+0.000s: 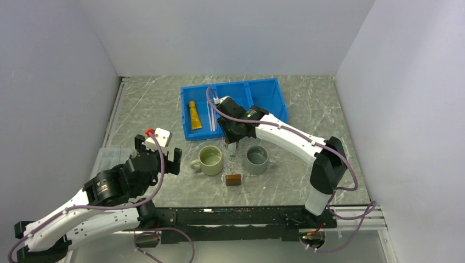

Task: Prepare toiletry sets of a toothbrush and toothpaste on the tray

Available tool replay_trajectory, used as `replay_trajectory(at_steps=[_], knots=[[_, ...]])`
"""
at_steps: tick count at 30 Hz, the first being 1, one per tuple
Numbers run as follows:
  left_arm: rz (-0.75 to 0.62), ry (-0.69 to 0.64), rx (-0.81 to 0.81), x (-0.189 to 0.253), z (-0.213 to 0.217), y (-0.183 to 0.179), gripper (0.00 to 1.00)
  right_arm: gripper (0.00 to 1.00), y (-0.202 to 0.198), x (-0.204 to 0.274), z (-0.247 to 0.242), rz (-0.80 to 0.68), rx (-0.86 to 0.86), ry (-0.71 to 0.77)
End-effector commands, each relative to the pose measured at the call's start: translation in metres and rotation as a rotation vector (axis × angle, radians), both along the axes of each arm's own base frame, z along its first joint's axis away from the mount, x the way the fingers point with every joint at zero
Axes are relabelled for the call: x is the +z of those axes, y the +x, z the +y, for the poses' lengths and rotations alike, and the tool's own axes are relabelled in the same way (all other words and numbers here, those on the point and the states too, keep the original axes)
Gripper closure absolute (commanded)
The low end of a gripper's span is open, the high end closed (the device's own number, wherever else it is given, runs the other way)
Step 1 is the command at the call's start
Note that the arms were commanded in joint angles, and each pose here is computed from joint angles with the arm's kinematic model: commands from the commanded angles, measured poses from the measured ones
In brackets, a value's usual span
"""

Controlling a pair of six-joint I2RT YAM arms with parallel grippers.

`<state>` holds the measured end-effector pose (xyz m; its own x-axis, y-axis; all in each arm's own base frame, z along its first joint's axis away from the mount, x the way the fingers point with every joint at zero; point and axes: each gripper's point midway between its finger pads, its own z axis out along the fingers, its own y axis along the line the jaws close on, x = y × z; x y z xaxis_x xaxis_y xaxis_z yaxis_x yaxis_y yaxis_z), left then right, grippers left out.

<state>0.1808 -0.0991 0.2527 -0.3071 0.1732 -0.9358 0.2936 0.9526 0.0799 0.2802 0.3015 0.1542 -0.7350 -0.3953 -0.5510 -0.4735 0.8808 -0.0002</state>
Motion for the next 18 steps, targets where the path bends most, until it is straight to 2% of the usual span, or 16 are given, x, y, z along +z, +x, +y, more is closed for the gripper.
replay_trajectory(at_steps=[1,4,9,18], knots=[[-0.015,-0.014,0.001,0.005,-0.004,0.004,0.01,0.64,0.007,0.037,0.004,-0.068,-0.024,0.064],[-0.013,-0.013,0.005,0.004,-0.004,0.004,0.01,0.58,0.007,0.047,0.004,-0.079,-0.026,0.078],[-0.007,-0.012,0.013,0.003,-0.004,0.005,0.01,0.55,0.011,0.064,0.000,-0.120,-0.044,0.089],[0.013,-0.066,-0.004,0.011,-0.019,0.008,0.01,0.53,0.013,0.098,-0.017,-0.205,-0.085,0.096]])
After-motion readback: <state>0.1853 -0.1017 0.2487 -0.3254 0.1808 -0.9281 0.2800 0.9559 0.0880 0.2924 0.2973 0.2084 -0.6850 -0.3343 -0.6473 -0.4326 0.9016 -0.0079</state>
